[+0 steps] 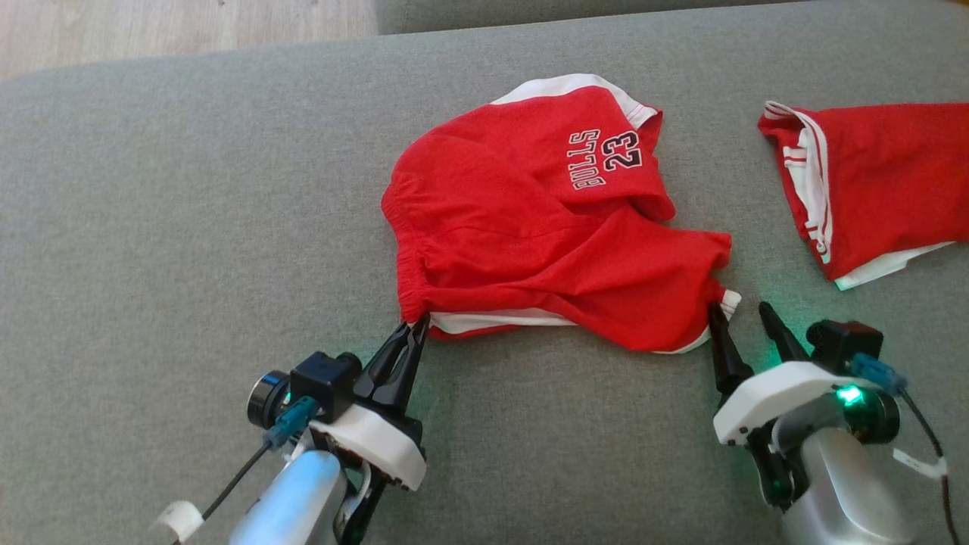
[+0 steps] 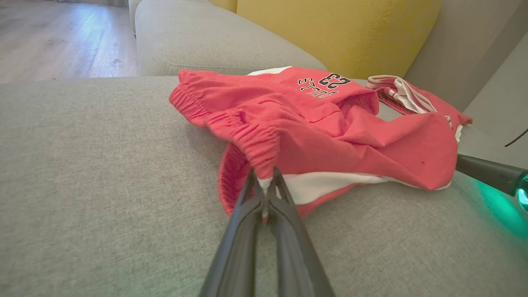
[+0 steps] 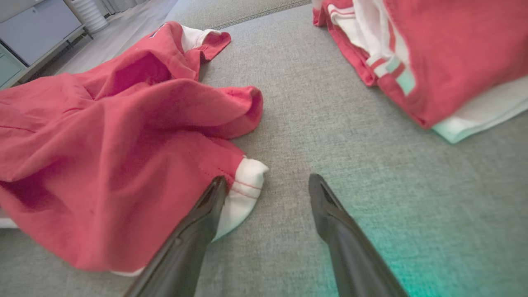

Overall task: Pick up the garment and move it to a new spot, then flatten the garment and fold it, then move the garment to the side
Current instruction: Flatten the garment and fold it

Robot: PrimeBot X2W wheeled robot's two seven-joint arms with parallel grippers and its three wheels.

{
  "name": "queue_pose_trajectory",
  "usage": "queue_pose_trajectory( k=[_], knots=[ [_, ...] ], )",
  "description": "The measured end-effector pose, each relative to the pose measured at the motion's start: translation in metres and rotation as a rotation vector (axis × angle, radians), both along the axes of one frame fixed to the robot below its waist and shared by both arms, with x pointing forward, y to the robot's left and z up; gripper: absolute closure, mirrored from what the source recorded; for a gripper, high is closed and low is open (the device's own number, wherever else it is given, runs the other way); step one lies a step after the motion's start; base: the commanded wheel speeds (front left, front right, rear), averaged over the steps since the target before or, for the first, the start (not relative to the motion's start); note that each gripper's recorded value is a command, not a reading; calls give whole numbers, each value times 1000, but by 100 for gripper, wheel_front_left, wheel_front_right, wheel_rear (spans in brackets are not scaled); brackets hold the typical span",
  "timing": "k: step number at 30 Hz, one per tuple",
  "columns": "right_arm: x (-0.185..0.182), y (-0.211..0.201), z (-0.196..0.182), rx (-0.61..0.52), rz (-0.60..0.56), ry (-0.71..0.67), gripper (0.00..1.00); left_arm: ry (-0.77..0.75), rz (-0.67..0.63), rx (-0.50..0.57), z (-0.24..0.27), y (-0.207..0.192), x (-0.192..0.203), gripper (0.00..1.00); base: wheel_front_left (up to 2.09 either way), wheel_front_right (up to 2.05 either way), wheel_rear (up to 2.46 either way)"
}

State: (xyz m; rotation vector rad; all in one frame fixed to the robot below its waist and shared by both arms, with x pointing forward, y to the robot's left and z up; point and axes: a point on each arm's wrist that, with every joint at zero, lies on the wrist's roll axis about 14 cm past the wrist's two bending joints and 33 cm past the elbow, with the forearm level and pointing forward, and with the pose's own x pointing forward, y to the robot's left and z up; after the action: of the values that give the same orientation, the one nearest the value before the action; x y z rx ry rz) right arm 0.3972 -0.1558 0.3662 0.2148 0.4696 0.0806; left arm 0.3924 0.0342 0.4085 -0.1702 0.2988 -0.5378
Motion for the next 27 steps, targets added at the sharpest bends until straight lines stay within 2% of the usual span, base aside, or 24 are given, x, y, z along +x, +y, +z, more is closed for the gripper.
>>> queue_pose_trajectory(
  k=[8,9,11,19,27],
  knots=[
    [9,6,-2,-23,33,8,0,1,1,0,-1,1,0,100,0,0,0],
    [10,7,-2,-28,40,9,22,0,1,0,-1,1,0,100,0,0,0],
    [11,10,-3,-34,54,13,100,-4,2,-1,0,1,0,100,0,0,0],
    [11,10,7,-29,50,-23,100,-16,4,5,5,3,0,100,0,0,0],
    [30,-7,60,-10,-23,-203,100,-77,3,43,23,19,4,100,0,0,0]
  ],
)
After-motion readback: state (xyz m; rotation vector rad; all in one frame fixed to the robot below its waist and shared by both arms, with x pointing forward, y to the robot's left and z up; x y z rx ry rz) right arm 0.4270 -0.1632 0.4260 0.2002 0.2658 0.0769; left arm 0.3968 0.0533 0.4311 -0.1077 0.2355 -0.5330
